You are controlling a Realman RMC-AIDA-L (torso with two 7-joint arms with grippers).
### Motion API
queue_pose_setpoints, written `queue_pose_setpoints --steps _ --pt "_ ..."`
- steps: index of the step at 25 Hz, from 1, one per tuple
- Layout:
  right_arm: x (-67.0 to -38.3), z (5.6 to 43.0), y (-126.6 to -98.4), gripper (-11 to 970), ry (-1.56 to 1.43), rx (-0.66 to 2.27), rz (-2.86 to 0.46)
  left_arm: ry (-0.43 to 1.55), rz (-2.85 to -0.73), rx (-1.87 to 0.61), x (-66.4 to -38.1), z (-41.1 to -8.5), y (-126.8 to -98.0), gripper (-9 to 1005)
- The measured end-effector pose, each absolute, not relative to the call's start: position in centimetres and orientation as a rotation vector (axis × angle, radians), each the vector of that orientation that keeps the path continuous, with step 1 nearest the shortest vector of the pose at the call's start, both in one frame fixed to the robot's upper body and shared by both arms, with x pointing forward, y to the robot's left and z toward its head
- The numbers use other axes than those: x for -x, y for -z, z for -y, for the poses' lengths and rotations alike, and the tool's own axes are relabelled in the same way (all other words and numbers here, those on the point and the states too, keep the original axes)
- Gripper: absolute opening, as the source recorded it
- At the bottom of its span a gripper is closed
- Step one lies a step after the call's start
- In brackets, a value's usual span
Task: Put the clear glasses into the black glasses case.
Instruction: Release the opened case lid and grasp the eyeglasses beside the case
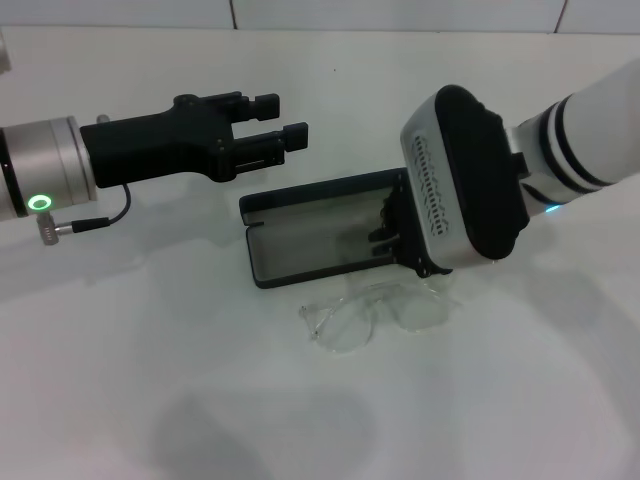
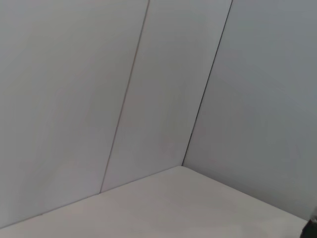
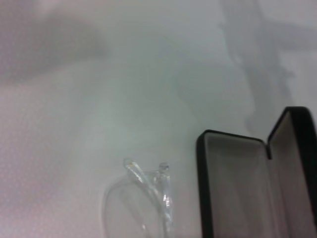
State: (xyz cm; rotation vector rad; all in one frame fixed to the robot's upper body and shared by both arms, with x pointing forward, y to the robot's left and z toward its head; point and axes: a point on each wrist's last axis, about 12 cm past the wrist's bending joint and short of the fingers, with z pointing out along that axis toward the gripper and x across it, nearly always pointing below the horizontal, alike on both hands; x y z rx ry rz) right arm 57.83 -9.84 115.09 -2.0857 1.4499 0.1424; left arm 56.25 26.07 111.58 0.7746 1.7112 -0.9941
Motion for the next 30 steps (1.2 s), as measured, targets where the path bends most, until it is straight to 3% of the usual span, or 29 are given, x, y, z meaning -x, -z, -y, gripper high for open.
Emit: queue_pose_setpoints --steps 5,11,19,30 --pt "-57.4 9.4 -115.1 79 -0.194 2.096 -1.492 0.989 -1.713 -0.779 -56.3 -26.1 -111.6 620" --pt "-57.4 9.2 -114.7 217 -0.190 2.106 -1.485 0.986 -1.716 -0.784 -56.4 -26.0 -111.6 620" --pt "-57.5 8.7 -113.8 287 -0.178 2.092 -1.478 0.979 -1.717 -0.790 -56.6 -26.1 -111.7 620" --pt "-58.0 9.9 -116.4 276 -0.366 2.085 -1.535 0.980 -1.722 -0.789 -56.7 -26.2 -111.9 619"
